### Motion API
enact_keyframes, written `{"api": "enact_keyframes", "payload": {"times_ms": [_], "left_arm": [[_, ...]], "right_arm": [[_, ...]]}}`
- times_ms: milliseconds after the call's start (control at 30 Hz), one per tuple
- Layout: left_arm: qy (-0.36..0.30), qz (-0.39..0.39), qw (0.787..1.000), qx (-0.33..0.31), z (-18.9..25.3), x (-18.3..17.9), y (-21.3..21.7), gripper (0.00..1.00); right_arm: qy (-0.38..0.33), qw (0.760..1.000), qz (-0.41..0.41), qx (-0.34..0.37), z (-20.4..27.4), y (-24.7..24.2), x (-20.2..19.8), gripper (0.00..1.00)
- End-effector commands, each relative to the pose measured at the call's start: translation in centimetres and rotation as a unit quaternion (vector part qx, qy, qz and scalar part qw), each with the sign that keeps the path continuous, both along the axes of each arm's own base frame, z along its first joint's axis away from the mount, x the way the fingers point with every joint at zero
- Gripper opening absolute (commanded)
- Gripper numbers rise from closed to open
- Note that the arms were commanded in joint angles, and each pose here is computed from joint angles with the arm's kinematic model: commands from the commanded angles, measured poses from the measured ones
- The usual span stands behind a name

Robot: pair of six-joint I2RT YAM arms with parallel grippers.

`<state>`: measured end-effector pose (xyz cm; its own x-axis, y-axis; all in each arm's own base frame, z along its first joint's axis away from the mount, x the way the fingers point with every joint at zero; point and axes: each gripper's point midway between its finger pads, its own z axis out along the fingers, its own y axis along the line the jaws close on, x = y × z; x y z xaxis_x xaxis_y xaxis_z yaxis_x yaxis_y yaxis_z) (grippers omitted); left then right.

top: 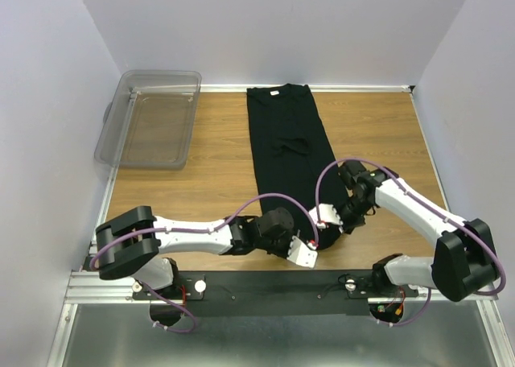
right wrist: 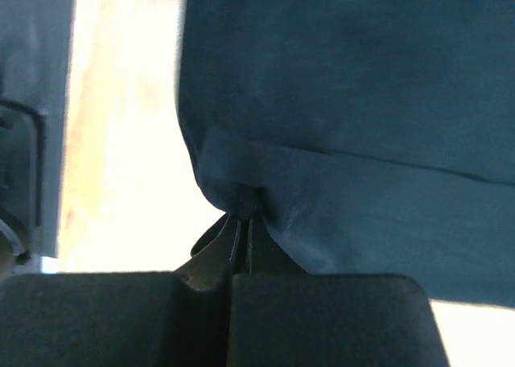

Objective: Fold and stack the t-shirts

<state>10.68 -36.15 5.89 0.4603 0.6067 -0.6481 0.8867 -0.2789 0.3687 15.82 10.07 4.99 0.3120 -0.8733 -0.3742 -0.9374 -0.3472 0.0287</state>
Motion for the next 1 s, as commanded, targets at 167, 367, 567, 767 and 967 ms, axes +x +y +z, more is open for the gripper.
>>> {"api": "enact_keyframes", "payload": {"times_ms": [167,367,567,767,967], "left_arm": [[-0.057,0.051,0.993,-0.085,5.0,6.5,0.2,0.0],[-0.097,0.108,0.984,-0.1,7.1,14.6,1.6,0.0],[-0.117,0.158,0.975,-0.104,8.1,22.9,3.8,0.0],[-0.13,0.182,0.97,-0.099,8.1,28.5,4.9,0.0],[-0.152,0.219,0.959,-0.091,8.2,34.7,6.4,0.0]], "right_arm": [[-0.043,0.995,-0.064,0.067,5.8,1.2,6.7,0.01],[-0.04,0.991,-0.096,0.082,6.1,2.0,13.3,0.01],[-0.042,0.987,-0.114,0.107,6.5,4.4,19.9,0.01],[-0.075,0.98,-0.13,0.132,8.1,6.2,26.3,0.01],[-0.104,0.971,-0.162,0.141,8.1,7.3,32.6,0.01]]}}
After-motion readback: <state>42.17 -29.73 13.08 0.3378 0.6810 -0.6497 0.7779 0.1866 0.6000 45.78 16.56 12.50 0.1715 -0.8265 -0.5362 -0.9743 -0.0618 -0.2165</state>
